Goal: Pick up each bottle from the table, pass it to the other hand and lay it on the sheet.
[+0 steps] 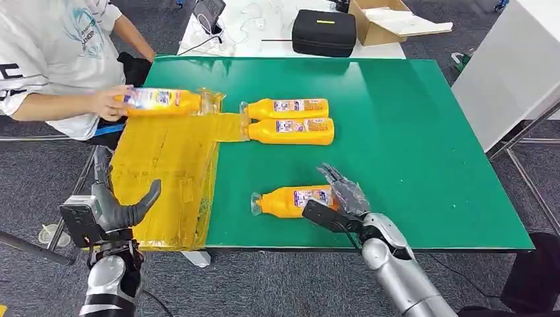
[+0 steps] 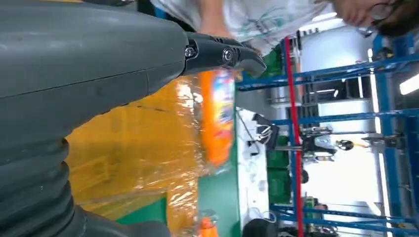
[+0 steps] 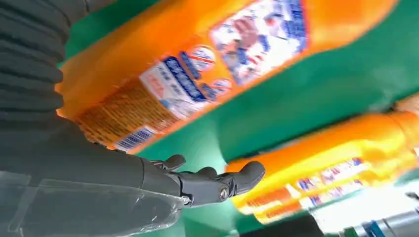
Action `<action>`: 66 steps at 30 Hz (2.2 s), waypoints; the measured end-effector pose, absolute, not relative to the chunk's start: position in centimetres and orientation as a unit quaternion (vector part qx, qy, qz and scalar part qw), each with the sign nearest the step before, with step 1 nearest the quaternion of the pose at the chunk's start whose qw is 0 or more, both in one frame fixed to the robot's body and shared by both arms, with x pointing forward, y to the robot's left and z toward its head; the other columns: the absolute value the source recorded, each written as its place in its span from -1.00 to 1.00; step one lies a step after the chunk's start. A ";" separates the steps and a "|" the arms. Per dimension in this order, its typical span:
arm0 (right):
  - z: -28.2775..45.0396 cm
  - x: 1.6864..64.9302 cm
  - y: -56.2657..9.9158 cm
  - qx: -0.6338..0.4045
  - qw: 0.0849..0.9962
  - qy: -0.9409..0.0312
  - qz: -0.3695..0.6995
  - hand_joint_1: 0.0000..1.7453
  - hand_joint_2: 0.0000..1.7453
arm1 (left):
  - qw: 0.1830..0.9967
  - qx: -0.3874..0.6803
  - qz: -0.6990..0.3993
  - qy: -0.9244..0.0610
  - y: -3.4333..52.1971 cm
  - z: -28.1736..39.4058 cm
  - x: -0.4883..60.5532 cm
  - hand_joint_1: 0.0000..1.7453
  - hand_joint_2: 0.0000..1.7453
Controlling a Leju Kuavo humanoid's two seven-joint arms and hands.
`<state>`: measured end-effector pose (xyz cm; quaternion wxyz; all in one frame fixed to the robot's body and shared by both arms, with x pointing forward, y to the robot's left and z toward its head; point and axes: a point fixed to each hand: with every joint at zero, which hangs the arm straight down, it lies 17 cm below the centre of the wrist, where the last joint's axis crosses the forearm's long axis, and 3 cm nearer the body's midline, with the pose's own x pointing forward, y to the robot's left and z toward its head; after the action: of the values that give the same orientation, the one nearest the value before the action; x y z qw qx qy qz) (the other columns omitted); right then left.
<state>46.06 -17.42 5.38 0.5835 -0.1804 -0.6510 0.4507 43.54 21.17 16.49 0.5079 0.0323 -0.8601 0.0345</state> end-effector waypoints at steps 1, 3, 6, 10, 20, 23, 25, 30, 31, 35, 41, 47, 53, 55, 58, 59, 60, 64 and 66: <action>5.1 46.0 -17.6 -0.179 0.586 -0.647 0.453 -1.00 1.00 | 0.510 0.031 0.035 -0.859 21.1 16.3 43.5 -1.00 1.00; 4.7 46.0 -17.9 -0.176 0.590 -0.641 0.458 -1.00 1.00 | 0.515 0.029 0.034 -0.856 20.9 15.9 43.5 -1.00 1.00; 4.2 46.3 -18.5 -0.170 0.594 -0.628 0.473 -1.00 1.00 | 0.521 0.027 0.035 -0.852 20.7 15.4 43.6 -1.00 1.00; 3.8 47.2 -18.8 -0.152 0.600 -0.606 0.499 -1.00 1.00 | 0.528 0.020 0.033 -0.848 20.3 14.8 43.9 -1.00 1.00; 3.1 49.9 -20.3 -0.140 0.600 -0.535 0.578 -1.00 1.00 | 0.551 -0.002 0.033 -0.834 19.1 13.1 44.8 -1.00 1.00; 2.9 50.5 -20.4 -0.138 0.596 -0.516 0.599 -1.00 1.00 | 0.556 -0.007 0.035 -0.830 18.8 12.7 45.0 -1.00 1.00; 2.7 50.6 -20.3 -0.133 0.593 -0.504 0.613 -1.00 1.00 | 0.560 -0.011 0.034 -0.828 18.5 12.5 45.0 -1.00 1.00; 1.9 50.5 -20.0 -0.126 0.584 -0.477 0.644 -0.34 1.00 | 0.567 -0.018 0.034 -0.823 17.9 12.0 45.3 -1.00 1.00; 1.8 50.4 -19.8 -0.123 0.583 -0.474 0.649 -0.34 1.00 | 0.568 -0.019 0.033 -0.822 17.8 11.9 45.4 -1.00 1.00; 1.4 50.3 -19.4 -0.117 0.575 -0.466 0.662 0.76 1.00 | 0.572 -0.021 0.033 -0.819 17.6 11.7 45.6 -1.00 1.00; 0.9 49.9 -19.0 -0.109 0.569 -0.454 0.677 1.00 1.00 | 0.578 -0.028 0.035 -0.815 17.3 11.2 45.6 -1.00 1.00; 0.6 49.7 -19.2 -0.111 0.562 -0.444 0.689 1.00 1.00 | 0.583 -0.034 0.042 -0.811 17.0 10.9 45.6 -1.00 1.00; 0.6 49.8 -19.3 -0.112 0.560 -0.441 0.692 1.00 1.00 | 0.585 -0.035 0.043 -0.809 16.8 10.7 45.5 -1.00 1.00; 0.8 50.2 -19.5 -0.119 0.566 -0.450 0.681 1.00 1.00 | 0.585 -0.036 0.043 -0.809 16.8 10.6 45.5 -1.00 1.00; 1.4 50.6 -19.3 -0.137 0.571 -0.490 0.644 1.00 1.00 | 0.587 -0.037 0.043 -0.808 16.8 10.5 45.4 -1.00 1.00; 1.7 50.7 -19.0 -0.146 0.572 -0.515 0.622 1.00 1.00 | 0.587 -0.040 0.044 -0.807 16.7 10.5 45.4 -1.00 1.00; 2.1 50.7 -18.5 -0.154 0.571 -0.543 0.596 1.00 1.00 | 0.588 -0.046 0.046 -0.806 16.6 10.4 45.3 -1.00 1.00; 9.0 49.5 -14.8 -0.194 0.508 -0.714 0.441 1.00 1.00 | 0.601 -0.088 0.063 -0.792 15.8 9.7 44.4 -1.00 1.00; 15.3 47.5 -14.0 -0.221 0.447 -0.803 0.327 1.00 1.00 | 0.610 -0.131 0.082 -0.778 14.8 9.8 43.9 -1.00 1.00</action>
<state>47.55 -13.98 15.26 0.4471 -0.2211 -0.8028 0.3268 43.90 14.85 9.77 0.6096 -0.1305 -0.7776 0.0819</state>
